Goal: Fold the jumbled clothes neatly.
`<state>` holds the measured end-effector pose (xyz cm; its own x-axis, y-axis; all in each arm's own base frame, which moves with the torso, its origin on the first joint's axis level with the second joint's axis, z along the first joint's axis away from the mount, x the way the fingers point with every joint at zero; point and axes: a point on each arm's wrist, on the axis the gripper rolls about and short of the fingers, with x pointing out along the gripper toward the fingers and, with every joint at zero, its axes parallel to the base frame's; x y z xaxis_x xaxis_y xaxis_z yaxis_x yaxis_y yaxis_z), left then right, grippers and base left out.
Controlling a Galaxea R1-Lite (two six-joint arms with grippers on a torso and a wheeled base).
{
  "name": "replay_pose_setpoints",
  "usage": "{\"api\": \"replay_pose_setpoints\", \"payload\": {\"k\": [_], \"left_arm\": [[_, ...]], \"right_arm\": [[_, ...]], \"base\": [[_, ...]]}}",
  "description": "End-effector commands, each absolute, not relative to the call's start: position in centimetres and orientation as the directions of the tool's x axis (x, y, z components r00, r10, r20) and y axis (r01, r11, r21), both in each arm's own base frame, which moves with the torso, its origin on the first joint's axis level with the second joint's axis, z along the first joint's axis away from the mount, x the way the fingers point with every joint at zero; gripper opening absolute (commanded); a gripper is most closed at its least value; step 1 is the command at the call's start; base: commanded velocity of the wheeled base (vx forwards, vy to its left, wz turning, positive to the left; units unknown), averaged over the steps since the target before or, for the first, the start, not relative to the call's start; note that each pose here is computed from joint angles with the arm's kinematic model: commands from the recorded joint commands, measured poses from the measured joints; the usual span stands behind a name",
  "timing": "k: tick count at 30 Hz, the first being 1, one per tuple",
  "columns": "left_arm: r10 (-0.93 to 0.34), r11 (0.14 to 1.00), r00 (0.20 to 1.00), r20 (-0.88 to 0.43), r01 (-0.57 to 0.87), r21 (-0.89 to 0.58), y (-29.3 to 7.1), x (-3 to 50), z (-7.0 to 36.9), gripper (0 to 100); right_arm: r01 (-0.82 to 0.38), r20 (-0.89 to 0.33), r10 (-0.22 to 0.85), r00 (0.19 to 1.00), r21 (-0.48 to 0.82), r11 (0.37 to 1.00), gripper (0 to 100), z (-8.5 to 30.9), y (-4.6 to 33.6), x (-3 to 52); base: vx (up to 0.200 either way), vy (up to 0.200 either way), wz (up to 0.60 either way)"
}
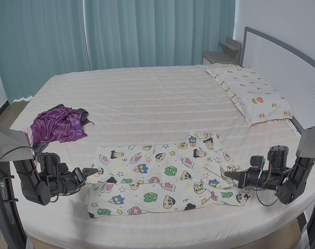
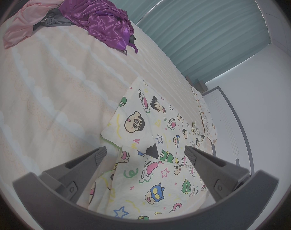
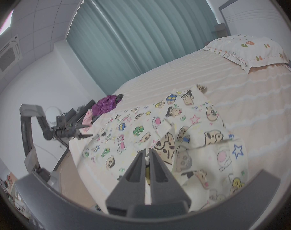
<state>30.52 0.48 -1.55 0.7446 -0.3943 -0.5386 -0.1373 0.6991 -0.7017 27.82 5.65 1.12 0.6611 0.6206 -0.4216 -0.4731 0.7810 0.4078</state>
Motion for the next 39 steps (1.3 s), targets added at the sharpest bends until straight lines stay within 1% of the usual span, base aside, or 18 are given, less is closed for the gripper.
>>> {"api": "replay_pose_setpoints", "payload": {"k": [1, 6, 14, 15, 21, 25, 26, 27, 28, 30, 32, 35, 36, 37, 38, 39], "left_arm": [[-0.394, 0.699, 0.743, -0.54, -0.139, -0.701, 0.5, 30.5, -1.6, 100], [-0.394, 0.699, 0.743, -0.54, -0.139, -0.701, 0.5, 30.5, -1.6, 100], [-0.394, 0.699, 0.743, -0.541, -0.14, -0.701, 0.5, 30.5, -1.7, 100], [-0.394, 0.699, 0.743, -0.541, -0.14, -0.701, 0.5, 30.5, -1.7, 100], [-0.393, 0.702, 0.742, -0.543, -0.14, -0.699, 0.5, 30.5, -1.7, 100], [-0.393, 0.714, 0.738, -0.548, -0.131, -0.688, 0.5, 30.4, -1.8, 100], [-0.393, 0.714, 0.738, -0.548, -0.131, -0.688, 0.5, 30.4, -1.8, 100], [-0.393, 0.714, 0.737, -0.55, -0.132, -0.688, 0.5, 30.3, -1.9, 100], [-0.393, 0.714, 0.737, -0.55, -0.132, -0.688, 0.5, 30.3, -1.9, 100], [-0.393, 0.714, 0.737, -0.55, -0.132, -0.688, 0.5, 30.3, -1.9, 100], [-0.393, 0.714, 0.737, -0.55, -0.132, -0.688, 0.5, 30.3, -1.9, 100], [-0.393, 0.714, 0.737, -0.55, -0.132, -0.688, 0.5, 30.3, -1.9, 100], [-0.393, 0.714, 0.737, -0.55, -0.132, -0.688, 0.5, 30.3, -1.9, 100], [-0.393, 0.714, 0.737, -0.55, -0.132, -0.688, 0.5, 30.3, -1.9, 100], [-0.393, 0.714, 0.737, -0.55, -0.132, -0.688, 0.5, 30.3, -1.9, 100], [-0.393, 0.714, 0.737, -0.55, -0.132, -0.688, 0.5, 30.3, -1.9, 100]], "right_arm": [[-0.484, -0.48, 0.627, 0.614, 0.399, 0.779, 0, -0.2, 5.5, 26.0], [-0.512, -0.533, 0.622, 0.573, 0.36, 0.78, 0, -1.5, 5.4, 25.0], [-0.536, -0.552, 0.629, 0.548, 0.346, 0.77, 0, -1.7, 5.7, 24.2], [-0.536, -0.552, 0.629, 0.548, 0.346, 0.77, 100, -1.7, 5.7, 24.2], [-0.545, -0.582, 0.632, 0.513, 0.348, 0.763, 100, -1.9, 5.7, 22.8], [-0.56, -0.535, 0.636, 0.557, 0.324, 0.763, 100, -1.1, 5.6, 23.2], [-0.56, -0.535, 0.636, 0.557, 0.324, 0.763, 100, -1.1, 5.6, 23.2], [-0.548, -0.518, 0.626, 0.583, 0.319, 0.773, 100, -0.9, 5.4, 23.7], [-0.548, -0.518, 0.626, 0.583, 0.319, 0.773, 100, -0.9, 5.4, 23.7], [-0.527, -0.476, 0.617, 0.627, 0.325, 0.786, 100, -0.5, 5.2, 25.6], [-0.499, -0.451, 0.609, 0.652, 0.35, 0.793, 100, -0.3, 5.1, 27.4], [-0.467, -0.463, 0.596, 0.656, 0.37, 0.803, 100, -0.3, 5.2, 29.5], [-0.439, -0.488, 0.569, 0.661, 0.363, 0.822, 100, -0.4, 5.4, 31.0], [-0.436, -0.49, 0.567, 0.662, 0.362, 0.824, 100, -0.4, 5.4, 31.1], [-0.41, -0.501, 0.539, 0.678, 0.351, 0.842, 100, 0.1, 5.5, 33.0], [-0.401, -0.508, 0.533, 0.677, 0.353, 0.845, 100, 0.4, 5.6, 33.7]], "base": [[0.0, 0.0, 0.0], [0.0, 0.0, 0.0], [0.0, 0.0, 0.0], [0.0, 0.0, 0.0], [0.0, 0.0, 0.0], [0.0, 0.0, 0.0], [0.0, 0.0, 0.0], [0.0, 0.0, 0.0], [0.0, 0.0, 0.0], [0.0, 0.0, 0.0], [0.0, 0.0, 0.0], [0.0, 0.0, 0.0], [0.0, 0.0, 0.0], [0.0, 0.0, 0.0], [0.0, 0.0, 0.0], [0.0, 0.0, 0.0]]}}
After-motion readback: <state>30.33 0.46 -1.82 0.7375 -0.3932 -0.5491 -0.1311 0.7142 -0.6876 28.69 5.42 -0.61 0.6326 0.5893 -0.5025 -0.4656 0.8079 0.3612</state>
